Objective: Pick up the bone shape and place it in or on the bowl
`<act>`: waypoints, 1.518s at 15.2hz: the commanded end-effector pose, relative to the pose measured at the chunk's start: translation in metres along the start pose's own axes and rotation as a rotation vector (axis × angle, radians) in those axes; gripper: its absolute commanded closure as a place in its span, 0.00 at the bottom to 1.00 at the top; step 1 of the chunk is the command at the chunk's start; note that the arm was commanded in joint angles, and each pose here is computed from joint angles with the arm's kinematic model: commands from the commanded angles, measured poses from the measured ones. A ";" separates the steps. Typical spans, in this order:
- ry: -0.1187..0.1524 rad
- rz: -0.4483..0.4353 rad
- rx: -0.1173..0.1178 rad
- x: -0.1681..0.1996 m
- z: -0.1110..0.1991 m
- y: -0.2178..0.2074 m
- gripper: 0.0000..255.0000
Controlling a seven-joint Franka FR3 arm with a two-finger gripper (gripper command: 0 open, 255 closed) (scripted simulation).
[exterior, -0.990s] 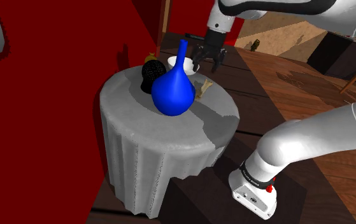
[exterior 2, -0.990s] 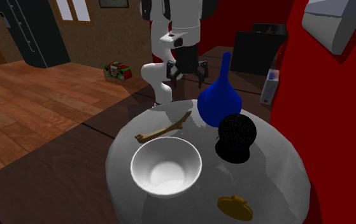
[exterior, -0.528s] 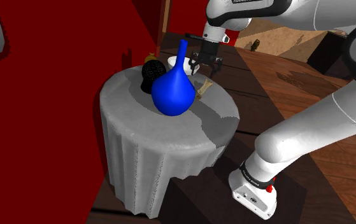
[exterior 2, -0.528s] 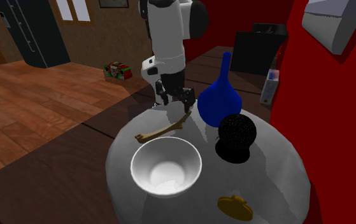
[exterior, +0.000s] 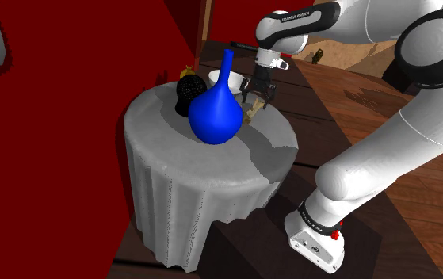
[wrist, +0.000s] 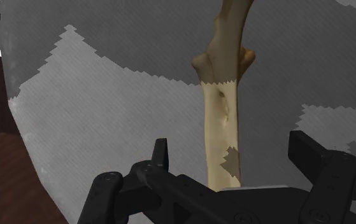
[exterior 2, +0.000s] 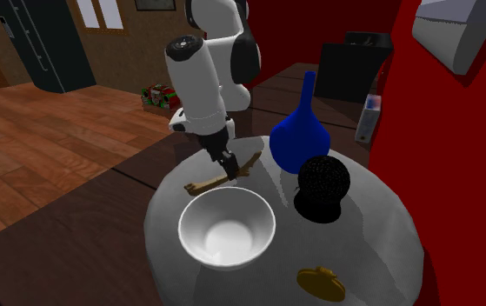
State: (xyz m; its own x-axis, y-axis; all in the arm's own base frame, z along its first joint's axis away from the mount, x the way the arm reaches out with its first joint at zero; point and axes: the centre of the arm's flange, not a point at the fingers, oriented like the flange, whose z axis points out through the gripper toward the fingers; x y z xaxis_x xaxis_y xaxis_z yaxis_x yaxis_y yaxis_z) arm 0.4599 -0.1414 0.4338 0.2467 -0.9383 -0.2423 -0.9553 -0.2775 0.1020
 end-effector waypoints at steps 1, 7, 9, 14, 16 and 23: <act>-0.001 0.008 0.000 0.001 0.011 -0.001 0.00; -0.001 0.008 0.000 0.001 0.030 -0.001 0.00; -0.001 0.008 0.000 0.001 0.030 -0.001 0.00; -0.001 0.008 0.000 0.001 0.030 -0.001 1.00; -0.001 0.008 0.000 0.001 0.030 -0.001 1.00; -0.001 0.008 0.000 0.000 0.025 0.000 1.00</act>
State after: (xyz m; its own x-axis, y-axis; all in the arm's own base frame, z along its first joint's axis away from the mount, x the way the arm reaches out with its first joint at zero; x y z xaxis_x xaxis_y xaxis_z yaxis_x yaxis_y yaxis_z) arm 0.4560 -0.1362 0.4068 0.2385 -0.9403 -0.2427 -0.9573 -0.2696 0.1039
